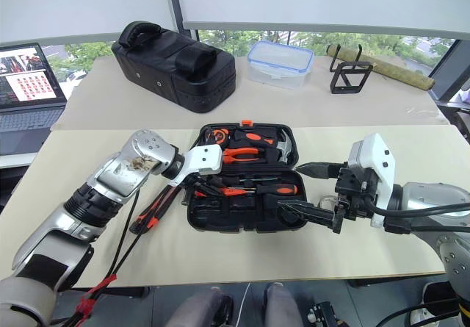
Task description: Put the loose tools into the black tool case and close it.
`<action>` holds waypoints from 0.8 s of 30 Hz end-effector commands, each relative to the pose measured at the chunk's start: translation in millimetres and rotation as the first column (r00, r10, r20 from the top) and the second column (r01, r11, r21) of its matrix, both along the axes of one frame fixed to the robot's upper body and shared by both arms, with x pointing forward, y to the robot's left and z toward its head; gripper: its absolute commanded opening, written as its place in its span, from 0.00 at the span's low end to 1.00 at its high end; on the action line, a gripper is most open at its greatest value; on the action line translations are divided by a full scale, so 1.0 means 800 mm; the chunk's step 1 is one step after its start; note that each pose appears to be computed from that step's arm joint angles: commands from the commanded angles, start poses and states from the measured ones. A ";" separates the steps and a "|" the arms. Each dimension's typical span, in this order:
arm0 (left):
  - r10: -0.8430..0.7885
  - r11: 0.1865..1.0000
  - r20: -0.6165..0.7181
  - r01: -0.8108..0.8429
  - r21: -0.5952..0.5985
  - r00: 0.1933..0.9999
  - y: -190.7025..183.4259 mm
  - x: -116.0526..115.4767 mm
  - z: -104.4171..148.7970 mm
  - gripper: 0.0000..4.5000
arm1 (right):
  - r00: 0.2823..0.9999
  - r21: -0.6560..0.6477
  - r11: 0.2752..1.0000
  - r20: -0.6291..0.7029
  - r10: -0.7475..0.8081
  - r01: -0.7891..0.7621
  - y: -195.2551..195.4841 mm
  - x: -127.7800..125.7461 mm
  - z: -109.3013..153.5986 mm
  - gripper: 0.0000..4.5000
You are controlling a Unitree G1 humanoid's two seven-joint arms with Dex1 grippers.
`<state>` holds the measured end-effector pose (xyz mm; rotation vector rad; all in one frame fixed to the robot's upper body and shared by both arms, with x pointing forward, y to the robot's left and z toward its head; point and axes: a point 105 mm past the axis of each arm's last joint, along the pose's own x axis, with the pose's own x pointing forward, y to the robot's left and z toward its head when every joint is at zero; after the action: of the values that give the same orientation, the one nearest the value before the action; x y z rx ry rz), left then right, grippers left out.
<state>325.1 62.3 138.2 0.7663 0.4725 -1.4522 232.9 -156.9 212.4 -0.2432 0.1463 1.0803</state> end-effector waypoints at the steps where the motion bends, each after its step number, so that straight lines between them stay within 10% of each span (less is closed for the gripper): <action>1: -0.019 0.999 0.030 0.018 0.033 0.999 0.000 0.002 0.003 0.09 | 0.998 0.009 1.000 0.068 0.001 -0.001 0.002 0.002 0.014 1.00; 15: 0.010 0.998 -0.038 -0.008 0.066 0.999 0.000 -0.011 -0.012 0.09 | 0.997 0.027 1.000 0.075 -0.011 0.009 0.005 0.011 0.012 1.00; 24: 0.057 0.997 -0.030 -0.058 -0.049 0.998 0.000 -0.003 0.026 0.85 | 0.998 0.038 0.999 0.061 -0.012 0.010 0.006 0.010 0.009 1.00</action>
<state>316.2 61.0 130.3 0.7235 0.5629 -1.4561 243.3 -155.8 211.8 -0.2221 0.1177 1.0477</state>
